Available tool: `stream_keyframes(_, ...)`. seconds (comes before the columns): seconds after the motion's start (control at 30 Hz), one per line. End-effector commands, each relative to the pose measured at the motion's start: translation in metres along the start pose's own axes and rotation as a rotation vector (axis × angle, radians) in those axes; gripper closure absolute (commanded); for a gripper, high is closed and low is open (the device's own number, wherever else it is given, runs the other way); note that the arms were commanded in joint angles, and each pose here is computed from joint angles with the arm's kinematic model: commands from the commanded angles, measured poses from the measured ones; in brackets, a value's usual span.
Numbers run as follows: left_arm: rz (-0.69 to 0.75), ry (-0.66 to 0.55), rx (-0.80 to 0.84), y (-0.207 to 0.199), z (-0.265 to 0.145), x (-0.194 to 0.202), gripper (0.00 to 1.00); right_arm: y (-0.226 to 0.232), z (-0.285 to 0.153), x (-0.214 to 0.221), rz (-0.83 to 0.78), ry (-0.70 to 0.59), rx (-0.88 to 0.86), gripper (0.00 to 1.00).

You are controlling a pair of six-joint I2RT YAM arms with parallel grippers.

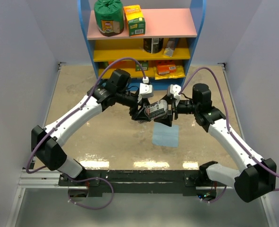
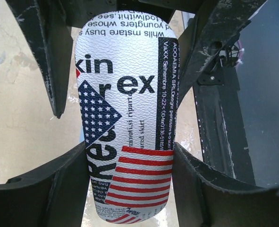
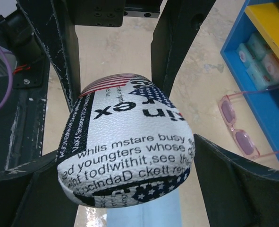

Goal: Organize the sunglasses
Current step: Pass from the left arm to the right

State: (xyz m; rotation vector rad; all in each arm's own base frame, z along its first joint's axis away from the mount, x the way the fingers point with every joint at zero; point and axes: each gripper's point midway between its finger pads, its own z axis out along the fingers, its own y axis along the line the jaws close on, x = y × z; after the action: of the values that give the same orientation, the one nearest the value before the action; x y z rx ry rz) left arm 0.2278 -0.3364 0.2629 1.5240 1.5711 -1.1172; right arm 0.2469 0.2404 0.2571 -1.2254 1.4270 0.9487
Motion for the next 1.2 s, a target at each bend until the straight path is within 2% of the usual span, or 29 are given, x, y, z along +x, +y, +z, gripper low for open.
stream_keyframes(0.0, 0.065, -0.062, -0.031, -0.007, -0.010, -0.021, 1.00, -0.006, 0.004, -0.015, 0.004, -0.061, 0.018, 0.14)
stream_keyframes(0.17, 0.057, -0.070, 0.009, -0.015, -0.010, -0.024, 1.00, -0.005, 0.005, -0.017, 0.007, -0.079, 0.013, 0.16)
stream_keyframes(0.27, 0.051, -0.054, -0.021, -0.008, -0.009, -0.021, 1.00, -0.005, 0.005, -0.015, 0.013, -0.073, 0.016, 0.16)
stream_keyframes(0.37, 0.038, -0.052, -0.002, -0.009, -0.005, -0.018, 1.00, -0.004, 0.005, -0.016, 0.019, -0.082, 0.009, 0.11)
stream_keyframes(0.97, 0.011, -0.027, -0.018, 0.001, 0.001, -0.008, 1.00, 0.015, 0.003, -0.021, 0.001, -0.100, -0.094, 0.02)
stream_keyframes(1.17, 0.008, -0.028, -0.018, 0.001, 0.002, -0.008, 1.00, 0.006, 0.004, -0.017, 0.024, -0.087, -0.035, 0.04)
